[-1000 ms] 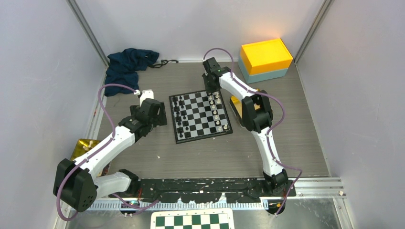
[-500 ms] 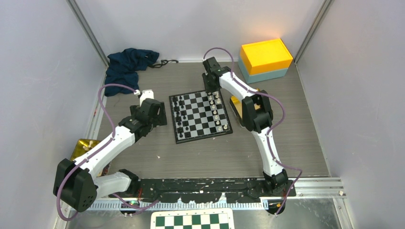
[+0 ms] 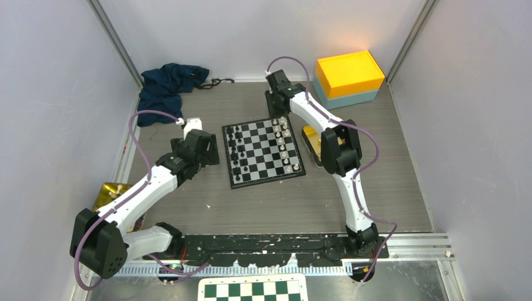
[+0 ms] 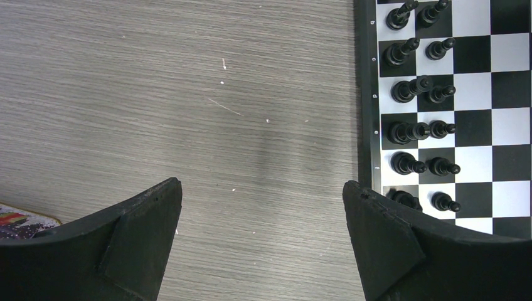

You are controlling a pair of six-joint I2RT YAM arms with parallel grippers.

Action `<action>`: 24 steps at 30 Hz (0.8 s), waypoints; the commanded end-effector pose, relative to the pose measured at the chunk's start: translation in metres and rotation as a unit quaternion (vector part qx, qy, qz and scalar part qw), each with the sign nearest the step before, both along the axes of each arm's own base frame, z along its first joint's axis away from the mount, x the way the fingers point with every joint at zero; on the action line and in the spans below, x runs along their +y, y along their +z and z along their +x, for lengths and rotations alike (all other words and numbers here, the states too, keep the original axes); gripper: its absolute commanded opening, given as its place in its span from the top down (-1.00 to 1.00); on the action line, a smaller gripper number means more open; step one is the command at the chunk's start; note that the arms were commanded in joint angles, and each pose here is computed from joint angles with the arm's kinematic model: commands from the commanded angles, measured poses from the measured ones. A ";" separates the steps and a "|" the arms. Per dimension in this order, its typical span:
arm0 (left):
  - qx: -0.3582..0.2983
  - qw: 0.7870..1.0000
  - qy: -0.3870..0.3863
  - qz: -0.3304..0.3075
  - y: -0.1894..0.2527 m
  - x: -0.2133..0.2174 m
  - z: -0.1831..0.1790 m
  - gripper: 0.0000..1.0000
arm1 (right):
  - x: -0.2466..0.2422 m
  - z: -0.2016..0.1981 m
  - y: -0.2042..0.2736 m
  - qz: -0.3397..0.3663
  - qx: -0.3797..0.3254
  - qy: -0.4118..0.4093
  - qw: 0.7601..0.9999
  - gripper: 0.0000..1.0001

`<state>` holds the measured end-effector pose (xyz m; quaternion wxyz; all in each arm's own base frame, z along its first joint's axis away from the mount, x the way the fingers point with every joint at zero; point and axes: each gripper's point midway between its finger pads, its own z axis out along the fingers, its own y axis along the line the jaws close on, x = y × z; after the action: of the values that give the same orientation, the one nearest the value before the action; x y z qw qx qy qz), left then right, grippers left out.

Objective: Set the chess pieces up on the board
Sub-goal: Pick up the chess piece from the storage box.

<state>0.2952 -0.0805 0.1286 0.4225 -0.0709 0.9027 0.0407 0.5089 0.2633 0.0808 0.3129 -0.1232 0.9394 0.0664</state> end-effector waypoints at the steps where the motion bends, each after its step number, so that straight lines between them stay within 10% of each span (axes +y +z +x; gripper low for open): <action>1: -0.038 0.999 -0.002 -0.016 0.024 -0.008 0.015 -0.99 | 0.003 0.007 0.090 0.025 -0.089 0.002 0.996 0.27; 24: -0.023 0.999 -0.009 -0.030 0.023 -0.027 0.036 -0.99 | -0.158 -0.089 0.096 -0.041 -0.106 -0.219 0.969 -0.03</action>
<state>0.3133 -0.0944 0.1268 0.4097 -0.0647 0.9092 0.0361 0.4252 0.1248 0.1659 0.3822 0.0112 0.9223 -0.0571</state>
